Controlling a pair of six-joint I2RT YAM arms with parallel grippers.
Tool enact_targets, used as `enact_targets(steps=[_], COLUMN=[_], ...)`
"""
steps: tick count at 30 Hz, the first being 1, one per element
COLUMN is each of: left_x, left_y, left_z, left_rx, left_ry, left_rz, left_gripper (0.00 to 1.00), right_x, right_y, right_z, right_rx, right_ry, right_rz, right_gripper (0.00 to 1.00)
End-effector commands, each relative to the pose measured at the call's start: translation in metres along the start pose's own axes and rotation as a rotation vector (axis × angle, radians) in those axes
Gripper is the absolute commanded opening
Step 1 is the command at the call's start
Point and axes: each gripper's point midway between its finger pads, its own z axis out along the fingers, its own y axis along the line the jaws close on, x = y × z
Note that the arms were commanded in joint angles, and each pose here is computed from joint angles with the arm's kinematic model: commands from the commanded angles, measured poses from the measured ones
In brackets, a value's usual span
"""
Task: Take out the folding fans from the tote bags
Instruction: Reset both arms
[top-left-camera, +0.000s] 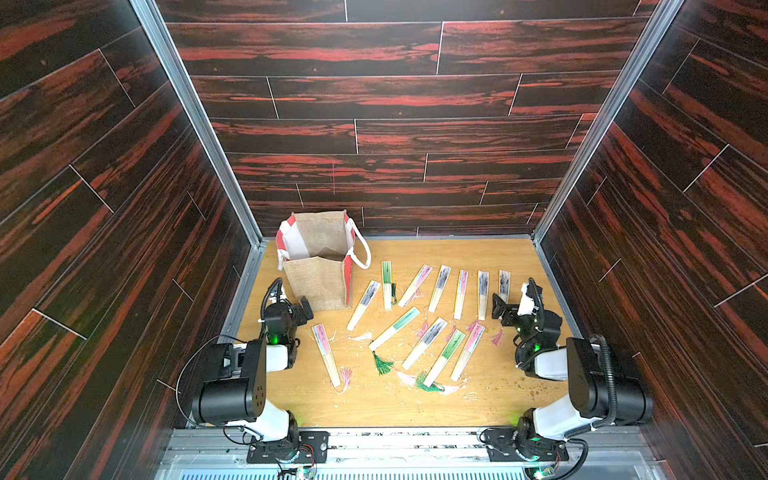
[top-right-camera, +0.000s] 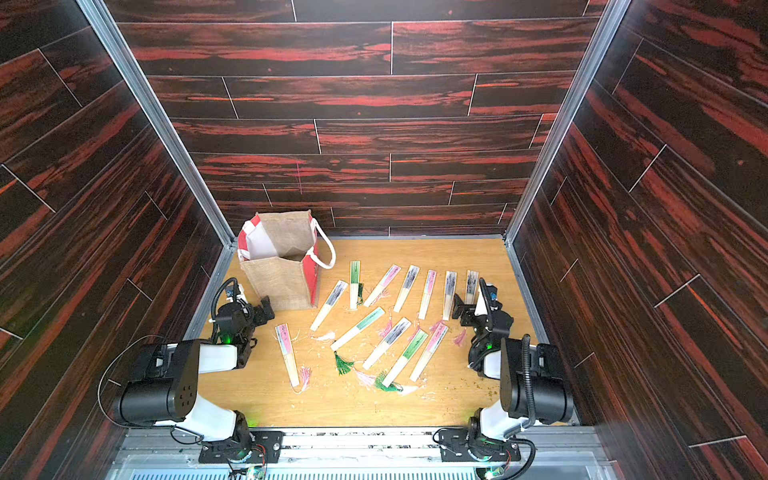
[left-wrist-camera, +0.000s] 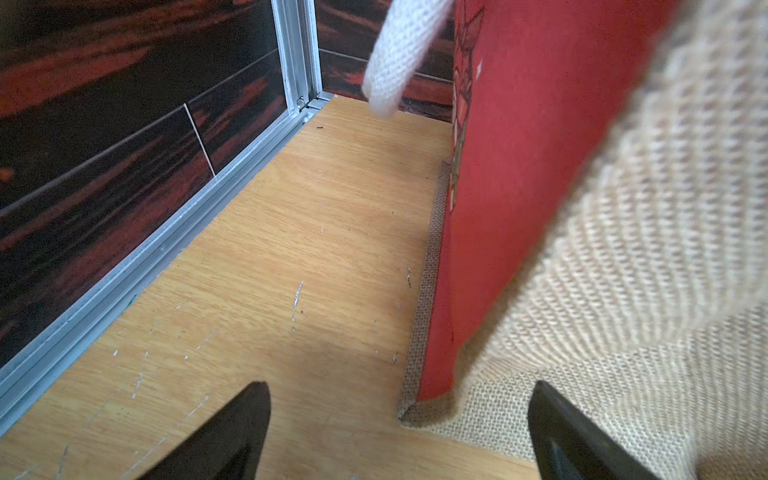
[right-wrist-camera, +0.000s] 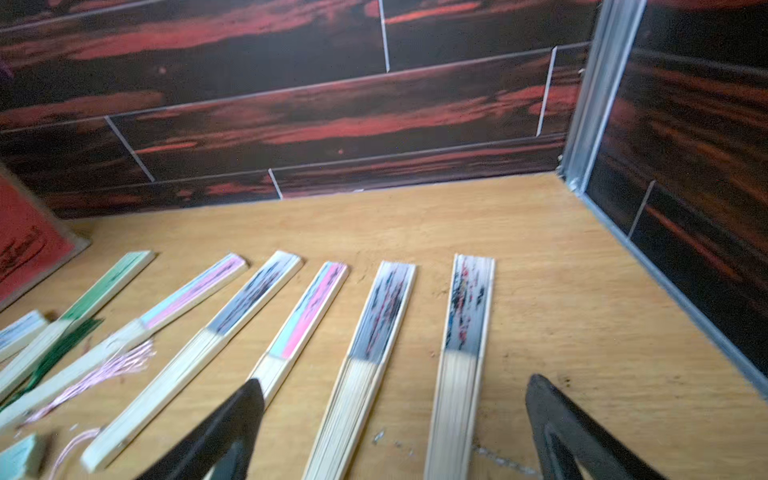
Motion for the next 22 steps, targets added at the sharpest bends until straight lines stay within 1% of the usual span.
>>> enact_targets(steps=[1, 22], left_x=[-0.0082, -0.0069], left_y=[-0.0004, -0.003], left_z=[-0.002, -0.0011], left_rx=[-0.004, 0.008], left_ry=[-0.023, -0.013], left_rz=[0.014, 0.027], left_gripper=[0.99, 0.99], right_x=[0.004, 0.0044], right_y=[0.0043, 0.0039], right_z=[0.0, 0.0], right_rx=[-0.031, -0.029], right_ry=[0.013, 0.014], right_rz=[-0.018, -0.019], right_gripper=[0.99, 0.99])
